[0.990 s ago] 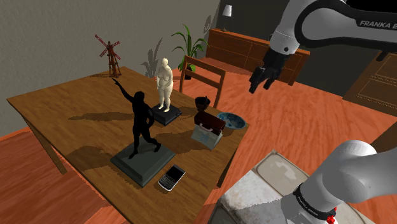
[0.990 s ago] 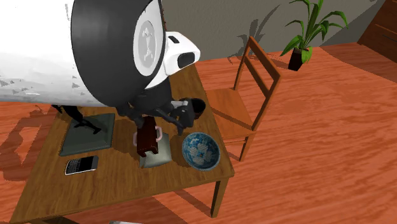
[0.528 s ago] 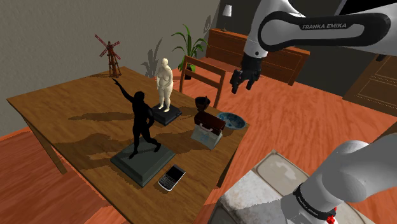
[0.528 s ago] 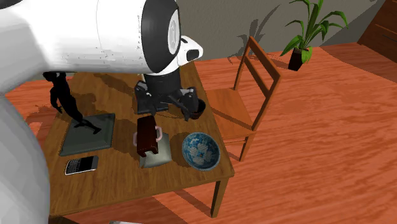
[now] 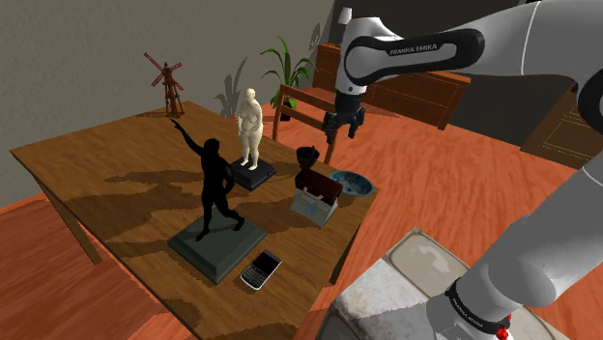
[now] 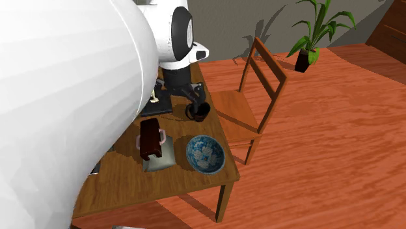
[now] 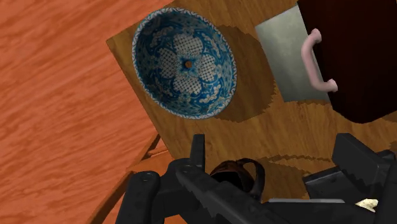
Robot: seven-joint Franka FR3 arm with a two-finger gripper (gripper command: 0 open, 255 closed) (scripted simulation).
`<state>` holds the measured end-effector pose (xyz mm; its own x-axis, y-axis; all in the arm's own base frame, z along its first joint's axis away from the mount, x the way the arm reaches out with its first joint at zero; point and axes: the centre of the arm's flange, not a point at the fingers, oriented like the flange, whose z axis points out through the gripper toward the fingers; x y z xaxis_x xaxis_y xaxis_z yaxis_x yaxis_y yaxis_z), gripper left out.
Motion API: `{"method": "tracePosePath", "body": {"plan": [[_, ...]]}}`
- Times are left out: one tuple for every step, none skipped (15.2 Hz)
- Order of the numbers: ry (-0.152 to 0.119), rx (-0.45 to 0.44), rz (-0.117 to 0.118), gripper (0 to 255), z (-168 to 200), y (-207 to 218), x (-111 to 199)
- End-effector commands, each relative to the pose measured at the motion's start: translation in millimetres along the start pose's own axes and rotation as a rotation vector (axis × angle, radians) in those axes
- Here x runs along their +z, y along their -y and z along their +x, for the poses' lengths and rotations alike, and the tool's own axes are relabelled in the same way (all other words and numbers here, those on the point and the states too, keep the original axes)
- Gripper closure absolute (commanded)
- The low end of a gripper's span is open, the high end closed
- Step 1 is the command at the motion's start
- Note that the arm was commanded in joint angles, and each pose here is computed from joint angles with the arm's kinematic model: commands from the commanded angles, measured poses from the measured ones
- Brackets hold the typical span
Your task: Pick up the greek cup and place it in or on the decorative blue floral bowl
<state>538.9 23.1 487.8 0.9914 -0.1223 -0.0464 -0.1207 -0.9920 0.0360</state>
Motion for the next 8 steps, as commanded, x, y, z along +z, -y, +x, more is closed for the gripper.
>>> {"method": "tracePosePath", "body": {"plan": [[0.02,0.003,-0.008,0,31,5,15],[0.03,0.005,-0.012,0,44,6,22],[0.039,0.006,-0.016,0,56,8,30],[0.049,0.008,-0.019,0,69,9,37],[0.059,0.01,-0.023,0,81,11,45],[0.069,0.011,-0.027,0,93,12,52],[0.079,0.013,-0.031,0,106,14,60],[0.088,0.014,-0.035,0,118,15,68]]}}
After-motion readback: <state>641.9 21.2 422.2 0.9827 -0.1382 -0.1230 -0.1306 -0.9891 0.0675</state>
